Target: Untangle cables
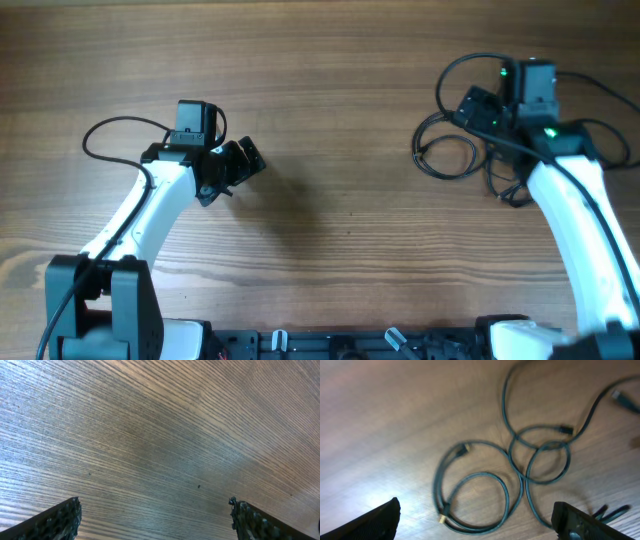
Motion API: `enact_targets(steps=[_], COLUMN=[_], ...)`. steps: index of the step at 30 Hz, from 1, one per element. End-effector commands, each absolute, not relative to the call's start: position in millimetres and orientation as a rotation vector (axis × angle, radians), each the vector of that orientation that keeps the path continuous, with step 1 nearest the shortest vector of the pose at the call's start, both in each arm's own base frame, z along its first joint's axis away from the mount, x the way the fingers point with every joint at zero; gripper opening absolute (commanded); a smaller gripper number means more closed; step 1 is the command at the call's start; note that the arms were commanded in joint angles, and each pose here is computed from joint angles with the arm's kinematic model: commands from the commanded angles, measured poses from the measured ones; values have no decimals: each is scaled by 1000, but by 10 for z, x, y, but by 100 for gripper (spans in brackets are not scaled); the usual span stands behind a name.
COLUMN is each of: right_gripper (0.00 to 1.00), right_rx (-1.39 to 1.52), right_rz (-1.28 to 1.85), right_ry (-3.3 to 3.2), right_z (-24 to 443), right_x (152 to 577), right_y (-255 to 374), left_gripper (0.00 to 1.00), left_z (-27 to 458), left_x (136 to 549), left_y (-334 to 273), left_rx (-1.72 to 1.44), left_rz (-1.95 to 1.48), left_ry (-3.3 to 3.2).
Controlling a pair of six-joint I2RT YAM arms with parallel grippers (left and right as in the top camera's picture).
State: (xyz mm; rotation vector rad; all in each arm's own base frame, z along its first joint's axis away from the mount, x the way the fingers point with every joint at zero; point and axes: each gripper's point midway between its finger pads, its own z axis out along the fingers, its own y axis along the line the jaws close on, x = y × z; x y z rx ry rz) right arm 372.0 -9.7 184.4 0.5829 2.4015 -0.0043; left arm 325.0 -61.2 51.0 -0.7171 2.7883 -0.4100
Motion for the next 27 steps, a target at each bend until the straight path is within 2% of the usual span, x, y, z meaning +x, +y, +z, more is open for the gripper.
enact_targets(steps=[1, 6, 13, 22, 27], right_gripper=[100, 100, 100, 100, 100], right_rx=[565, 539, 506, 493, 491], right_rz=[50, 123, 195, 233, 243], right_ry=[2265, 2048, 1806, 1555, 1535], right_z=[2337, 3059, 3747, 4186, 4086], right_x=[3593, 3240, 2661, 1622, 1238], right_y=[-101, -121, -155, -271, -291], left_gripper=[100, 100, 100, 100, 100], left_z=[566, 566, 566, 566, 566], left_x=[3289, 3289, 3289, 3289, 3289], left_y=[-599, -599, -599, -599, -599], left_rx=[-721, -721, -722, -722, -721], left_rz=[-410, -410, -410, -410, -410], left_ry=[2767, 2767, 2767, 2767, 2767])
